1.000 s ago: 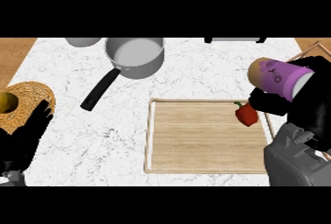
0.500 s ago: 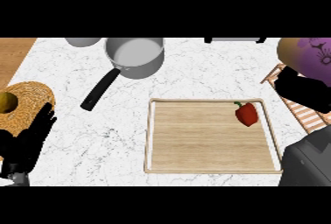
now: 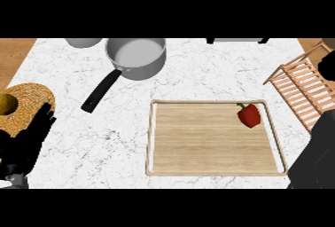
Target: Pick the can from the tray and place it in the tiered shelf
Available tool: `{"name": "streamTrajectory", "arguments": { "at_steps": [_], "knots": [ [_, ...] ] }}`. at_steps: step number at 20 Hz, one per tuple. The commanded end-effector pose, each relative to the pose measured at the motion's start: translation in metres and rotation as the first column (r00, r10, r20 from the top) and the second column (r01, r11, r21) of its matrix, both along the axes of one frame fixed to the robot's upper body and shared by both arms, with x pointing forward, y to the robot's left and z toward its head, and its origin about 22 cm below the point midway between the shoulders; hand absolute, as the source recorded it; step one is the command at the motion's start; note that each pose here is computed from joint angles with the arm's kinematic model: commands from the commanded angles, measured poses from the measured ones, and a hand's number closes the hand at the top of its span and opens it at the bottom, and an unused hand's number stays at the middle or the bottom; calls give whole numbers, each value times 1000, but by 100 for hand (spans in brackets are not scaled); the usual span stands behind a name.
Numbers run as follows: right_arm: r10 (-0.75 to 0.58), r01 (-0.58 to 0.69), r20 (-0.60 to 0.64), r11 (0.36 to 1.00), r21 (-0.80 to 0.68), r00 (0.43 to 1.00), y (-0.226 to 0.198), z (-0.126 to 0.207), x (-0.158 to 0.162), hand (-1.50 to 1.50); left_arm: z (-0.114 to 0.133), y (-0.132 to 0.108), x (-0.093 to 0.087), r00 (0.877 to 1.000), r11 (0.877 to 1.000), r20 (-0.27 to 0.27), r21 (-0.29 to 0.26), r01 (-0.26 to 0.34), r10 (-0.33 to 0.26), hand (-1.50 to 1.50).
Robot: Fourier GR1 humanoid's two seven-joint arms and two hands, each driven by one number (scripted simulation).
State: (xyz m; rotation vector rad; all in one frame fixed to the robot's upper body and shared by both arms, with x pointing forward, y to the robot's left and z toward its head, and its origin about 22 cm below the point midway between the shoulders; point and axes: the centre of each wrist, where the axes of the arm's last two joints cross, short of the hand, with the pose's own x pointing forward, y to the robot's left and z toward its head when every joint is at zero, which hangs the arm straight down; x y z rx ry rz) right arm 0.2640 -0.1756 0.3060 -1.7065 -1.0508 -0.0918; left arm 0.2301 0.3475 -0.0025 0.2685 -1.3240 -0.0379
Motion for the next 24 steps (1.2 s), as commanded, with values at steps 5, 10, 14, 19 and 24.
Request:
{"name": "streamTrajectory", "arguments": {
  "at_steps": [5,10,14,19,24],
  "knots": [
    [-191,205,-162,976,72,968,-32,41,11,150,-4,-11,2,1000,1000,-3,-19,-4,4,0],
    [-237,246,-193,969,24,952,-71,19,16,150,13,10,5,1000,1000,0,2,14,-14,0],
    [-263,275,-208,961,32,942,-112,32,24,150,16,13,9,1000,1000,17,-13,2,-2,0],
    [-257,271,-160,960,71,953,-143,6,19,150,-8,-3,2,1000,1000,4,-1,9,-9,0],
    [-262,285,-170,950,127,950,-170,-1,35,150,9,10,-3,1000,1000,11,2,15,-15,0]
  ]
}}
